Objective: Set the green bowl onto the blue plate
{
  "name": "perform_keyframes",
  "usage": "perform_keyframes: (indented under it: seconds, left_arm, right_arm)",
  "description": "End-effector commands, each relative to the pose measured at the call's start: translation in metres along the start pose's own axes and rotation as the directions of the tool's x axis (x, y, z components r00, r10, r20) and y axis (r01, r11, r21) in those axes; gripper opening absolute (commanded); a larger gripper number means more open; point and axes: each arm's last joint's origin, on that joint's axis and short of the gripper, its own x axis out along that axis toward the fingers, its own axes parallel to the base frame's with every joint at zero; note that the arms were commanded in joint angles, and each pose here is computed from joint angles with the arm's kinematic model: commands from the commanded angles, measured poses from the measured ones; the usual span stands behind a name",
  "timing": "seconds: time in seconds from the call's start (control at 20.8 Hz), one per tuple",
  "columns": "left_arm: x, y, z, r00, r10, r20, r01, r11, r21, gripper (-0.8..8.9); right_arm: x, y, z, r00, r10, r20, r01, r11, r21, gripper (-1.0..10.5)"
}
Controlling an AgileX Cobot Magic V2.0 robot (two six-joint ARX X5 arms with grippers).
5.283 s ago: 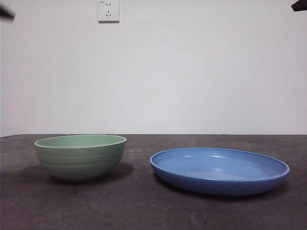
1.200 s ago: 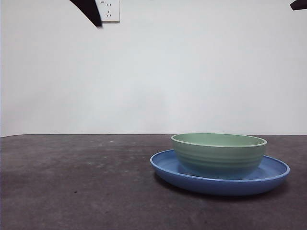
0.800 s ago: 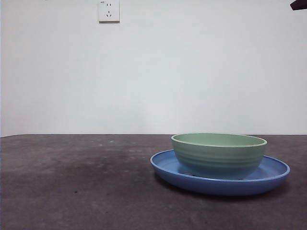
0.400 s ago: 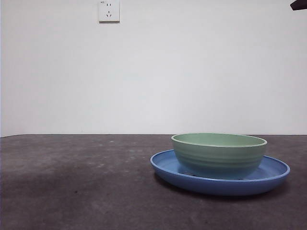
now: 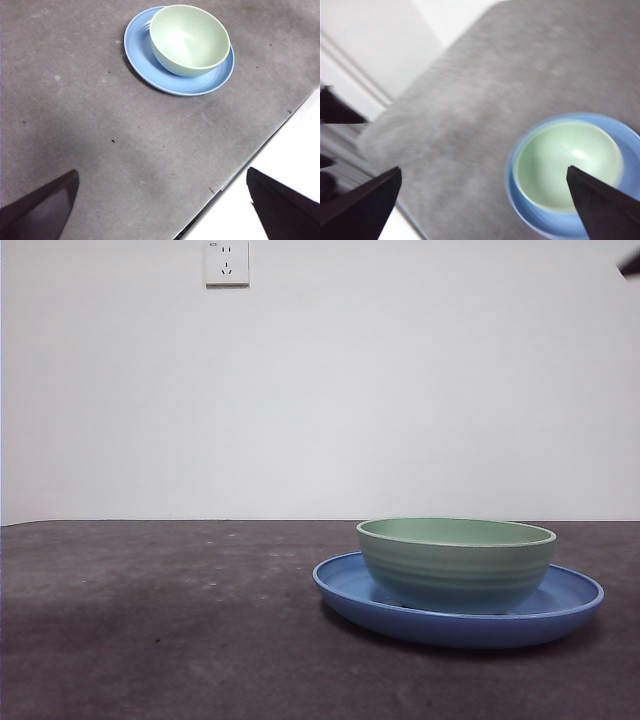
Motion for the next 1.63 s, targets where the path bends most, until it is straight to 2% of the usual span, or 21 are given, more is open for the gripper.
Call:
perform_keyframes:
  seconds: [0.05,0.1,0.24,0.43,0.62,0.77,0.86,1.06,1.15,1.2,1.44,1.63]
  left_arm:
    - [-0.002,-0.002,0.003,1.0,-0.006,0.017,0.006,1.0,0.024,5.98]
    - [-0.002,-0.002,0.003,1.0,-0.006,0.017,0.006,1.0,0.024,5.98]
    - [-0.002,-0.002,0.003,1.0,-0.006,0.016,0.006,1.0,0.024,5.98]
    - [-0.002,-0.002,0.003,1.0,-0.006,0.016,0.006,1.0,0.024,5.98]
    - [-0.002,-0.002,0.003,1.0,-0.006,0.016,0.006,1.0,0.024,5.98]
    - [-0.002,-0.002,0.003,1.0,-0.006,0.016,0.006,1.0,0.024,5.98]
    - [-0.002,-0.002,0.003,1.0,-0.006,0.016,0.006,1.0,0.023,5.98]
    - [-0.002,-0.002,0.003,1.0,-0.006,0.016,0.006,1.0,0.023,5.98]
    - [-0.002,-0.002,0.003,1.0,-0.006,0.016,0.006,1.0,0.023,5.98]
    - [-0.002,-0.002,0.003,1.0,-0.006,0.015,0.006,1.0,0.023,5.98]
    - [-0.002,-0.002,0.003,1.0,-0.006,0.015,0.006,1.0,0.023,5.98]
    - [-0.002,-0.002,0.003,1.0,-0.006,0.015,0.006,1.0,0.023,5.98]
  right_arm:
    - [0.005,-0.008,0.001,0.99,-0.131,-0.047,0.135,0.985,0.105,5.8]
    - [0.01,-0.014,0.0,0.977,-0.193,-0.09,0.204,0.97,0.134,5.8]
    - [0.022,-0.031,-0.002,0.937,-0.291,-0.193,0.324,0.93,0.173,5.8]
    - [0.04,-0.05,0.0,0.911,-0.314,-0.267,0.372,0.906,0.202,5.8]
    - [0.056,-0.071,0.005,0.899,-0.334,-0.283,0.398,0.892,0.213,5.7]
    - [0.065,-0.087,0.008,0.892,-0.348,-0.287,0.418,0.878,0.233,5.3]
    - [0.072,-0.103,0.009,0.888,-0.358,-0.287,0.431,0.867,0.251,5.2]
    - [0.09,-0.128,0.008,0.91,-0.29,-0.297,0.377,0.875,0.302,4.8]
    - [0.1,-0.139,0.005,0.908,-0.275,-0.315,0.374,0.872,0.317,4.6]
    - [0.105,-0.145,0.002,0.905,-0.273,-0.327,0.378,0.868,0.323,4.1]
    - [0.121,-0.164,-0.008,0.892,-0.266,-0.364,0.393,0.854,0.34,3.7]
    - [0.132,-0.174,-0.017,0.903,-0.181,-0.39,0.338,0.86,0.382,3.3]
